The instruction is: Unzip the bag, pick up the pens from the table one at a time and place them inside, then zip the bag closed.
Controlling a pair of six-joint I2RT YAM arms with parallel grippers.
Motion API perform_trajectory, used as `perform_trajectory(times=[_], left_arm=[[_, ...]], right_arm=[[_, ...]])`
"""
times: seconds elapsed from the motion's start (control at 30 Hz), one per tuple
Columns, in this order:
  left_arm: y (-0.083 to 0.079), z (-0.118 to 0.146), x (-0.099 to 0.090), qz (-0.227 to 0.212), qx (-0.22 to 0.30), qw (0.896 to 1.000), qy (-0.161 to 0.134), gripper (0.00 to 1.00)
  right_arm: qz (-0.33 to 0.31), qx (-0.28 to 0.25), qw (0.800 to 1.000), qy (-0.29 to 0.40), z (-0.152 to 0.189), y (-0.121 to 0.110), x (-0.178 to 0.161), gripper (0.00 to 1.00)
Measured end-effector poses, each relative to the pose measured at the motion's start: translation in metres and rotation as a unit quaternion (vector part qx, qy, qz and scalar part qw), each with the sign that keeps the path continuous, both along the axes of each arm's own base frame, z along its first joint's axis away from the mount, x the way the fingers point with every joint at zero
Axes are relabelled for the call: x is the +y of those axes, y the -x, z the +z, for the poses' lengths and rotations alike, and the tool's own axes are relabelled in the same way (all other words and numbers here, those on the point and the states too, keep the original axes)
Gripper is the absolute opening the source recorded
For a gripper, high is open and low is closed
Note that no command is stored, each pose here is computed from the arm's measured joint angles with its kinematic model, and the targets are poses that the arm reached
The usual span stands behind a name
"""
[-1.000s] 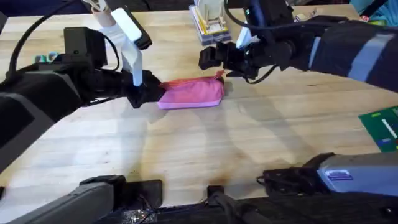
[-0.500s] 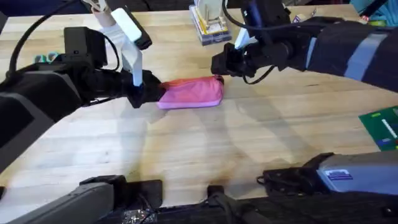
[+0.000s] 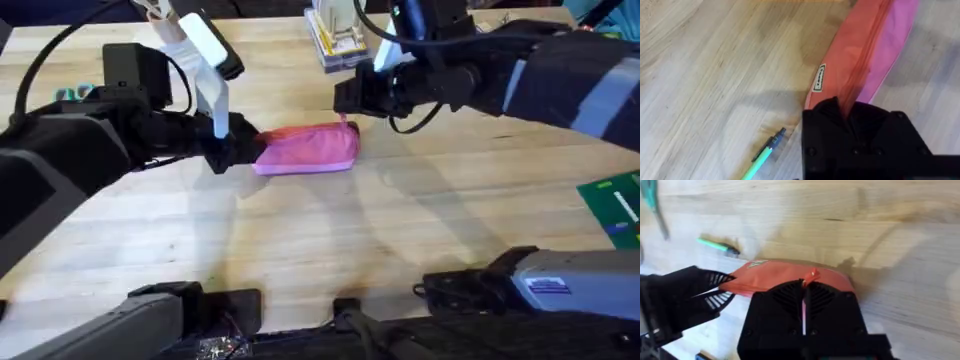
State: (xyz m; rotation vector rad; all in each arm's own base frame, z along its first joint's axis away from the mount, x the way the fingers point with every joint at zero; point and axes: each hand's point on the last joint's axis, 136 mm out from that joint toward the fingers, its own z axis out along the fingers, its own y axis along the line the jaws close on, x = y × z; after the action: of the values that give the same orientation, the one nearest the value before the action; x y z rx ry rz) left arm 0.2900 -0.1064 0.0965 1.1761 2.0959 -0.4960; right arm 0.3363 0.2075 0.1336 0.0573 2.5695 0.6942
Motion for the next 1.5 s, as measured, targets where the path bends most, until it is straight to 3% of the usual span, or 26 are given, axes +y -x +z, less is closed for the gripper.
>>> perform_trajectory(times=[0.77,1.1,1.4,1.47,1.5], left_arm=[[0.000,-0.001,0.002,0.003,0.002,1.000,-0.001,0.042],[-0.001,0.000,0.002,0.003,0.000,1.000,0.000,0.042],[-0.001,0.001,0.001,0.002,-0.001,1.000,0.001,0.042],[-0.001,0.001,0.001,0.002,-0.001,1.000,0.001,0.042],[-0.001,0.001,0.001,0.002,-0.002,1.000,0.001,0.042]], right_arm=[[0.123,-0.065,0.989,-0.060,0.024,0.036,0.106,0.030],[0.136,-0.063,0.983,-0.108,0.019,0.028,0.151,0.030],[0.137,-0.064,0.983,-0.108,0.024,0.024,0.155,0.030],[0.138,-0.066,0.982,-0.109,0.025,0.024,0.156,0.119],[0.144,-0.070,0.981,-0.112,0.028,0.024,0.158,0.287]])
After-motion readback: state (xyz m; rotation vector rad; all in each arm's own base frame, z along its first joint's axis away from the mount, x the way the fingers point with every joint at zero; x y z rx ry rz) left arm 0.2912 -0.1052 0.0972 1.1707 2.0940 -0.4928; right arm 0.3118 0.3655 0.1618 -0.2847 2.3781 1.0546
